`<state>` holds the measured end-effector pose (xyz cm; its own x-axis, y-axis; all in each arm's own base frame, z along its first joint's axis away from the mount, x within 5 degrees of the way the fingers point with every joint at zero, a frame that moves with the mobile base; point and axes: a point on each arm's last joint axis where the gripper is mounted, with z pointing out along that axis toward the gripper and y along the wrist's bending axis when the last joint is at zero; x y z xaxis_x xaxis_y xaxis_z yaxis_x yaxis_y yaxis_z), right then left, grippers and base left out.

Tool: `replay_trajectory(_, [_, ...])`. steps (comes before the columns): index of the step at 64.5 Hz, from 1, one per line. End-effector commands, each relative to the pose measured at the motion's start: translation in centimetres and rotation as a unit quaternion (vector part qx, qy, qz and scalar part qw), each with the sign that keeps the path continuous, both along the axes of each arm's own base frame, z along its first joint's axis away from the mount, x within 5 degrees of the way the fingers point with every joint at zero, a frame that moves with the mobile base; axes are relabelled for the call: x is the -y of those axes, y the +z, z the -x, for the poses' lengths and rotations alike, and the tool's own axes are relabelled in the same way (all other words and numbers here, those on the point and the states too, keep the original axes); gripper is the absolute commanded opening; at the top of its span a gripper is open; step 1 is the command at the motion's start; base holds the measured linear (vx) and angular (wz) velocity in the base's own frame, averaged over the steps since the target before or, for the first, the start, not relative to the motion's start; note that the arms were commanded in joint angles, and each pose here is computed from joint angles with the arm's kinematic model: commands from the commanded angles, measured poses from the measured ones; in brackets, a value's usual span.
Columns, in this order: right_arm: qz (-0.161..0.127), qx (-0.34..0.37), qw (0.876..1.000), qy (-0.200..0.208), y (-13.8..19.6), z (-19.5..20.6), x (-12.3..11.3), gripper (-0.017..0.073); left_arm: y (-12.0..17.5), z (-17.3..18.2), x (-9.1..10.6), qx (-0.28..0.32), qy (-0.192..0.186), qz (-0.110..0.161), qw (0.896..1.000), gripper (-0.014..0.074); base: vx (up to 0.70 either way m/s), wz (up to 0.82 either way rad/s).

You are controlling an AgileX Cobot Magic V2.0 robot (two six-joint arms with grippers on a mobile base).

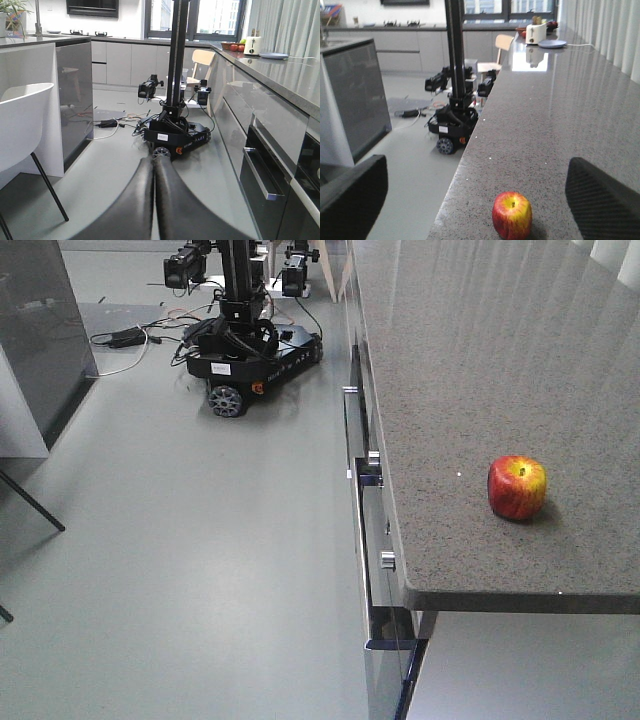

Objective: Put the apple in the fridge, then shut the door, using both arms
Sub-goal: 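Reach the right gripper down over the red-yellow apple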

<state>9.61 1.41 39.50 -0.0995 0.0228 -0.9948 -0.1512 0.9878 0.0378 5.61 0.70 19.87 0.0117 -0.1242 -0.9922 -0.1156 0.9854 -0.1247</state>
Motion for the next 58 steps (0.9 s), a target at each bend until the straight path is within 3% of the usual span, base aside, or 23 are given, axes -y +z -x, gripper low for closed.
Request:
replay_trajectory(1, [0.014,0.016,1.0,0.011,3.0,-1.7,-0.2,0.0703,-0.2,0.0,0.1,0.029,-0.009,0.001,1.0,-0.0006,0.0,0.0])
replay_trajectory(11, [0.02,-0.045,0.998,0.045,4.6,-6.1,-0.8,0.0696,-0.2,0.0,0.1,0.029,-0.009,0.001,1.0,-0.0006,0.0,0.0])
replay_trajectory(22, [0.007,-0.11,0.992,0.059,3.4,-11.6,-1.0,0.0689,-0.2,0.0,0.1,0.029,-0.009,0.001,1.0,-0.0006,0.0,0.0])
replay_trajectory(36, [-0.002,-0.175,0.983,0.047,-0.3,-18.0,-0.9,0.0682,-0.2,0.0,0.1,0.029,-0.009,0.001,1.0,-0.0006,0.0,0.0])
replay_trajectory(58, [-0.002,-0.215,0.976,0.029,-4.2,-23.5,-0.6,0.0673,-0.2,0.0,0.1,0.029,-0.009,0.001,1.0,-0.0006,0.0,0.0])
